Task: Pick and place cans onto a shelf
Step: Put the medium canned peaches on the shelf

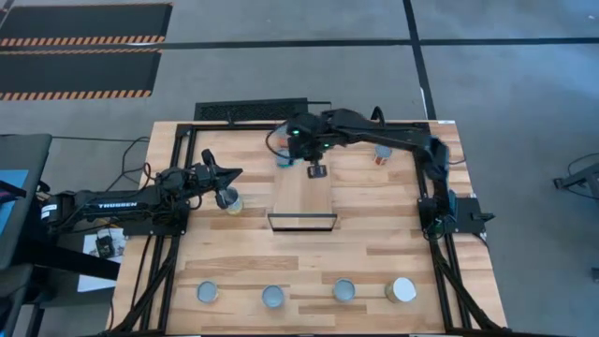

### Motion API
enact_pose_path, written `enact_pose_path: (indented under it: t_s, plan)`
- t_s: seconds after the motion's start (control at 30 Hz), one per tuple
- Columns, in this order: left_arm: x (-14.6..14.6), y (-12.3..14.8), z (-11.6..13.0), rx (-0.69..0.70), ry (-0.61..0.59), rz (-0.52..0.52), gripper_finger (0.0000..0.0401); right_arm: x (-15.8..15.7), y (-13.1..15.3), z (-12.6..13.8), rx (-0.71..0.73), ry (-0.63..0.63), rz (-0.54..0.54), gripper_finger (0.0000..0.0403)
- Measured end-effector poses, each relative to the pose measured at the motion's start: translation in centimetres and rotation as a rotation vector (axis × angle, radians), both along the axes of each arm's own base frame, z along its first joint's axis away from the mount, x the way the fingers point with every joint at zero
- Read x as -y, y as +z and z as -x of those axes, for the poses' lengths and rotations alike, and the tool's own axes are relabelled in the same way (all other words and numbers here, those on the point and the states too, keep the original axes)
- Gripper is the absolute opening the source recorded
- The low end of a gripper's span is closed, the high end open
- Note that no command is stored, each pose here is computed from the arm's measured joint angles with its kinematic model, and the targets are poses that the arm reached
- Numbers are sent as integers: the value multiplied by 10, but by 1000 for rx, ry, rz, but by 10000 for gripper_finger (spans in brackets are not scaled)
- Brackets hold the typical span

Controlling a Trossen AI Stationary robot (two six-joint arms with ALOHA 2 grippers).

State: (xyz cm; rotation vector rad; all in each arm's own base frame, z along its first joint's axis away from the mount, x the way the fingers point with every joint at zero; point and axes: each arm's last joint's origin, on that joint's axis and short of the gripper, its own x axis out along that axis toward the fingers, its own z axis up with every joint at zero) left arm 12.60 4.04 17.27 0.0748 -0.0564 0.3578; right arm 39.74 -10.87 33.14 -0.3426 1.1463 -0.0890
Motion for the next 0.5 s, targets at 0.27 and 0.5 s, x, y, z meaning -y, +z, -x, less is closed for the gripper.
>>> enact_pose_path:
  t_s: [0.27,0.5]
  plan:
    - [2,0,-1,-2,-58,-4,2,-17,-15,62,178,-47,-54,8]
    - [2,0,-1,-6,-80,-3,2,-43,-54,122,472,-97,-106,7]
